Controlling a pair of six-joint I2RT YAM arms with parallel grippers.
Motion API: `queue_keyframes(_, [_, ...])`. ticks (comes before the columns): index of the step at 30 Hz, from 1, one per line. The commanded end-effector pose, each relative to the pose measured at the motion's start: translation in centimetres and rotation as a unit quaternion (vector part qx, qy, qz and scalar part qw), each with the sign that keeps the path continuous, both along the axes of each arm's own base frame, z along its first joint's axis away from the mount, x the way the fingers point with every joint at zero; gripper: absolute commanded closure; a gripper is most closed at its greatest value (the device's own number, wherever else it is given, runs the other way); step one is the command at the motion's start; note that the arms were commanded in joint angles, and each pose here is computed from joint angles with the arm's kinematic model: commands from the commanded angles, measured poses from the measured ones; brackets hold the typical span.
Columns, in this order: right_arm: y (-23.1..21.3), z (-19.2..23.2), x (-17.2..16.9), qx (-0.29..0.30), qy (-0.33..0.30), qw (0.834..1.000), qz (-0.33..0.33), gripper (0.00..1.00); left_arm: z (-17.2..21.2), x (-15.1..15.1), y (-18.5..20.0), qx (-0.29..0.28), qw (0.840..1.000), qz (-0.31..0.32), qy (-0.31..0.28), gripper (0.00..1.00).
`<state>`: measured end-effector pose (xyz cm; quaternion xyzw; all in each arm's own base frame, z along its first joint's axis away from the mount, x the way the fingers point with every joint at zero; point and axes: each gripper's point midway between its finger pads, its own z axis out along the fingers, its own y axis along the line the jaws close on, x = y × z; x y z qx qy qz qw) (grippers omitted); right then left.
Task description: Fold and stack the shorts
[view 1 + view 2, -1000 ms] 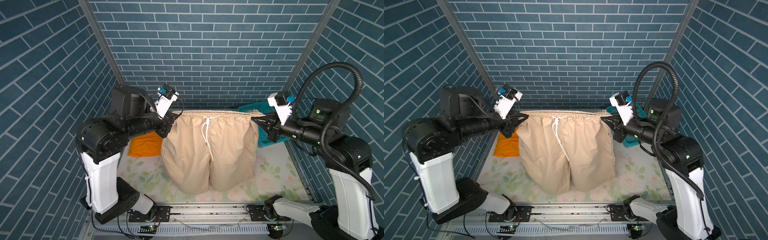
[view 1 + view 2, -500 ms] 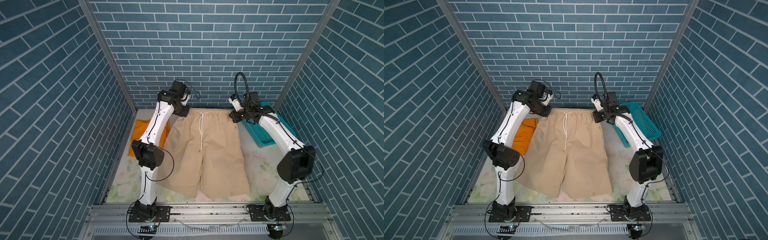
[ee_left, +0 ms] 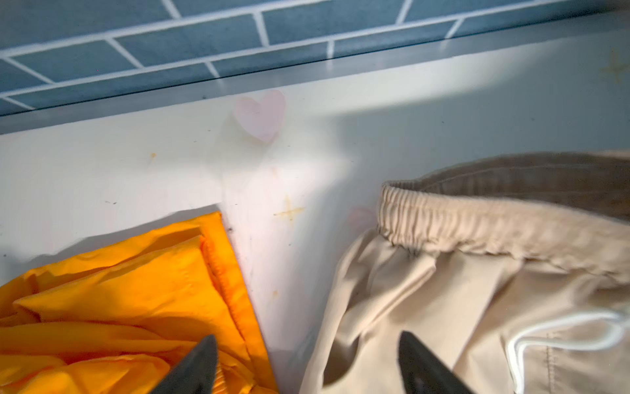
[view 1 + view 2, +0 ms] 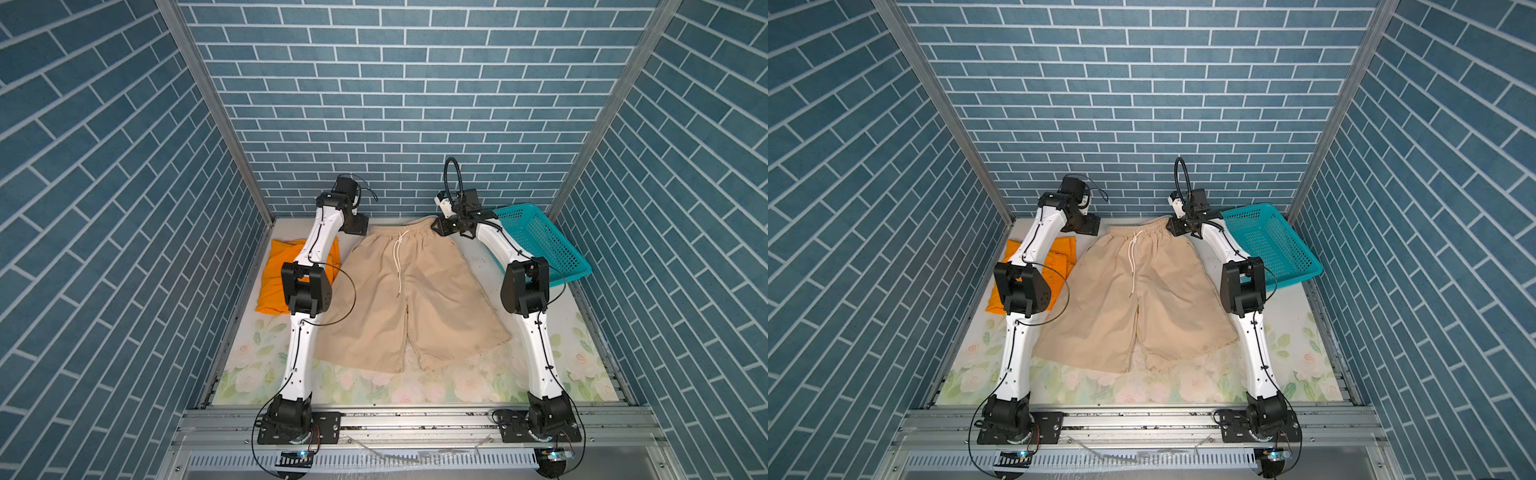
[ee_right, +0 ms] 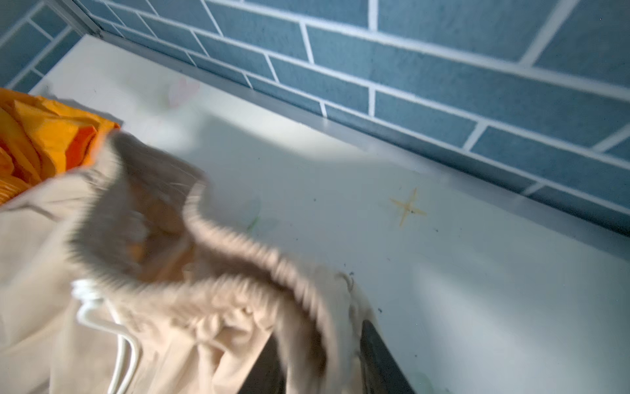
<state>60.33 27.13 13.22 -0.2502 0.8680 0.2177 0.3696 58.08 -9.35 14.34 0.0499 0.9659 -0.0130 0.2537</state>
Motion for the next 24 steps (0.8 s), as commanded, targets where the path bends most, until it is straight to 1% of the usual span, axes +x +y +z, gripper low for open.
queue_keyframes(1, [0.1,6.0,-0.2,0.040,-0.026,0.999,-0.001,0.43,5.4,-1.4,-0.9,-0.043,0.999,0.000,-0.029,0.00])
queue_keyframes(2, [-0.2,6.7,-0.8,0.038,-0.021,0.999,-0.009,0.40,6.8,-2.2,-1.0,-0.050,0.998,0.000,-0.031,0.00])
queue_keyframes(4, [-1.3,7.9,-2.2,0.026,-0.009,0.999,-0.026,0.38,9.1,-4.2,-0.9,-0.052,0.998,0.006,-0.035,0.00])
queue_keyframes(6, [-2.8,8.6,-4.7,0.008,0.015,0.999,-0.046,0.37,10.6,-7.2,-1.4,-0.058,0.998,0.002,-0.027,0.00])
queue_keyframes(8, [-5.1,9.0,-8.0,-0.019,0.040,0.996,-0.079,0.37,10.7,-11.0,-3.4,-0.072,0.997,-0.018,-0.006,0.00])
queue_keyframes(10, [-7.8,8.5,-11.8,-0.050,0.066,0.989,-0.119,0.37,9.3,-15.5,-6.5,-0.085,0.995,-0.053,0.023,0.00])
queue_keyframes(13, [-11.8,6.9,-18.3,-0.079,0.103,0.976,-0.177,0.35,5.6,-22.7,-10.9,-0.104,0.987,-0.107,0.066,0.00])
queue_keyframes(15, [-14.4,5.3,-22.7,-0.094,0.127,0.963,-0.217,0.33,3.0,-26.8,-12.5,-0.120,0.981,-0.119,0.098,0.00])
queue_keyframes(17, [-16.5,3.5,-26.5,-0.111,0.155,0.949,-0.250,0.33,0.7,-30.0,-13.1,-0.119,0.977,-0.132,0.116,0.00])
queue_keyframes(18, [-17.5,2.6,-28.4,-0.118,0.168,0.942,-0.266,0.33,-0.6,-31.4,-12.9,-0.105,0.977,-0.134,0.125,0.00])
queue_keyframes(19, [-18.2,1.7,-29.8,-0.121,0.177,0.936,-0.278,0.33,-1.4,-32.2,-12.7,-0.096,0.978,-0.131,0.128,0.00])
queue_keyframes(21, [-19.1,0.1,-32.3,-0.116,0.192,0.928,-0.296,0.32,-2.6,-33.9,-13.0,-0.097,0.977,-0.141,0.129,0.00])
queue_keyframes(24, [-20.1,-1.7,-34.4,-0.111,0.199,0.920,-0.319,0.32,-4.1,-35.1,-13.6,-0.099,0.977,-0.153,0.112,0.00])
